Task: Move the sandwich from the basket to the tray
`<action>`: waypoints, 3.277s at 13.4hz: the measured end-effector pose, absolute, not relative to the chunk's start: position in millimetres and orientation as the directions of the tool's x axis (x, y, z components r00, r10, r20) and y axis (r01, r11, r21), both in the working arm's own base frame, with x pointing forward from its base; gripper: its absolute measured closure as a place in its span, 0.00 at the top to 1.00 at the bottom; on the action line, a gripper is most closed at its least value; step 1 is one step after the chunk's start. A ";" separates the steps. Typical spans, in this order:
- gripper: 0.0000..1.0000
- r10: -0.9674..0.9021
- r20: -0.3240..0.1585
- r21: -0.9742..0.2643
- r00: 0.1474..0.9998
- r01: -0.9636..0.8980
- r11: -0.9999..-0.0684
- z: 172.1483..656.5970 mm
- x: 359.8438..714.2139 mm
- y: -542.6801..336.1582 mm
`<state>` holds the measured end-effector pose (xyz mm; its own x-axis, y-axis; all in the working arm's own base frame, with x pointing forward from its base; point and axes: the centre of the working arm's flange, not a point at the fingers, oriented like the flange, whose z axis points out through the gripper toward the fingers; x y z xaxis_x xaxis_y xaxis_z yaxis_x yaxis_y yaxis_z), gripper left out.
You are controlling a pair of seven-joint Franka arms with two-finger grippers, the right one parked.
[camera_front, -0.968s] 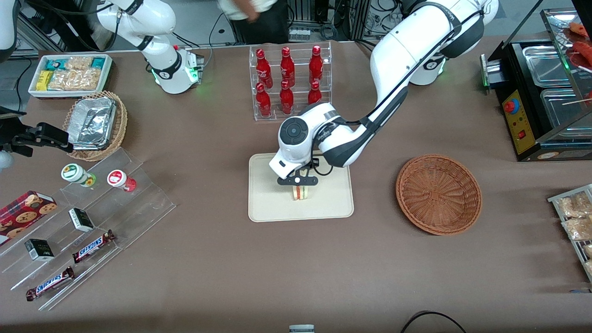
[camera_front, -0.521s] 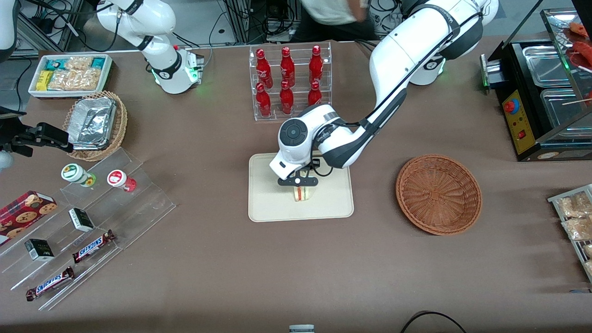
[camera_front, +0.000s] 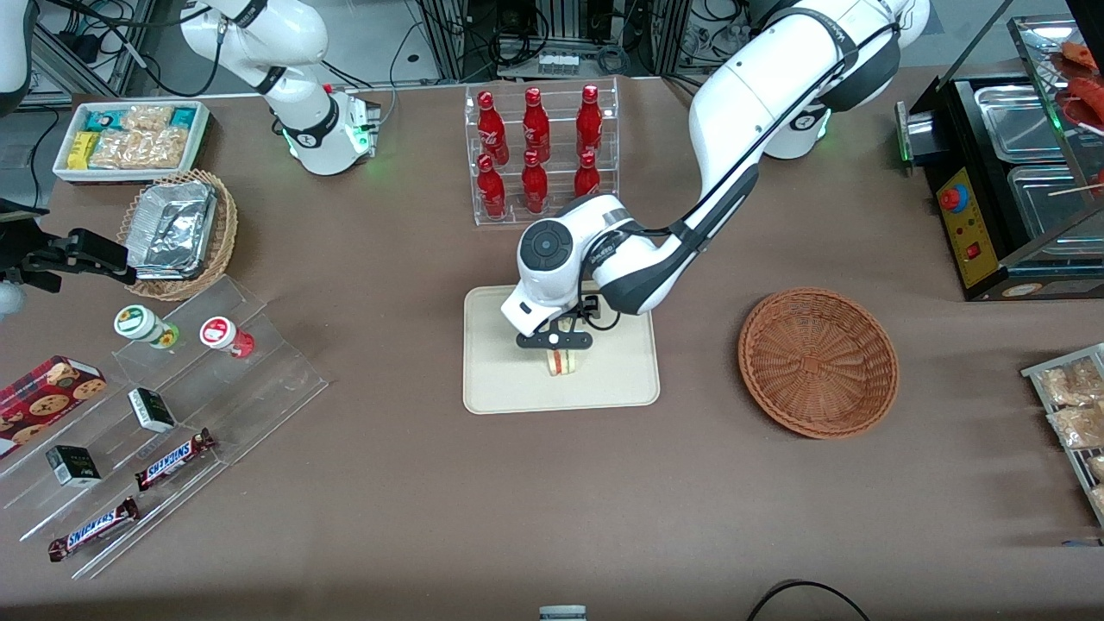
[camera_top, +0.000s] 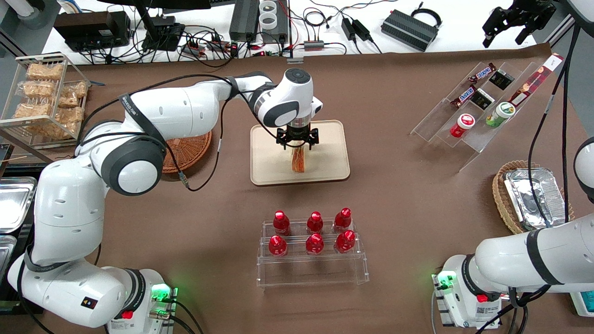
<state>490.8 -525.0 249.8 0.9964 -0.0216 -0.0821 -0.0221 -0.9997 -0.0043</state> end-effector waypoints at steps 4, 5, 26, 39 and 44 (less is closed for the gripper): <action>1.00 -0.003 -0.074 -0.031 0.997 -0.005 -1.000 295.8 503.5 -523.5; 1.00 0.007 -0.074 -0.036 0.997 0.004 -0.999 317.9 507.0 -522.9; 1.00 0.000 -0.097 0.006 0.995 0.000 -1.000 499.1 610.7 -293.1; 1.00 0.035 -0.109 0.037 0.993 0.040 -0.999 561.3 594.0 -102.3; 1.00 0.009 -0.136 0.061 0.991 0.017 -0.998 581.6 581.0 -59.3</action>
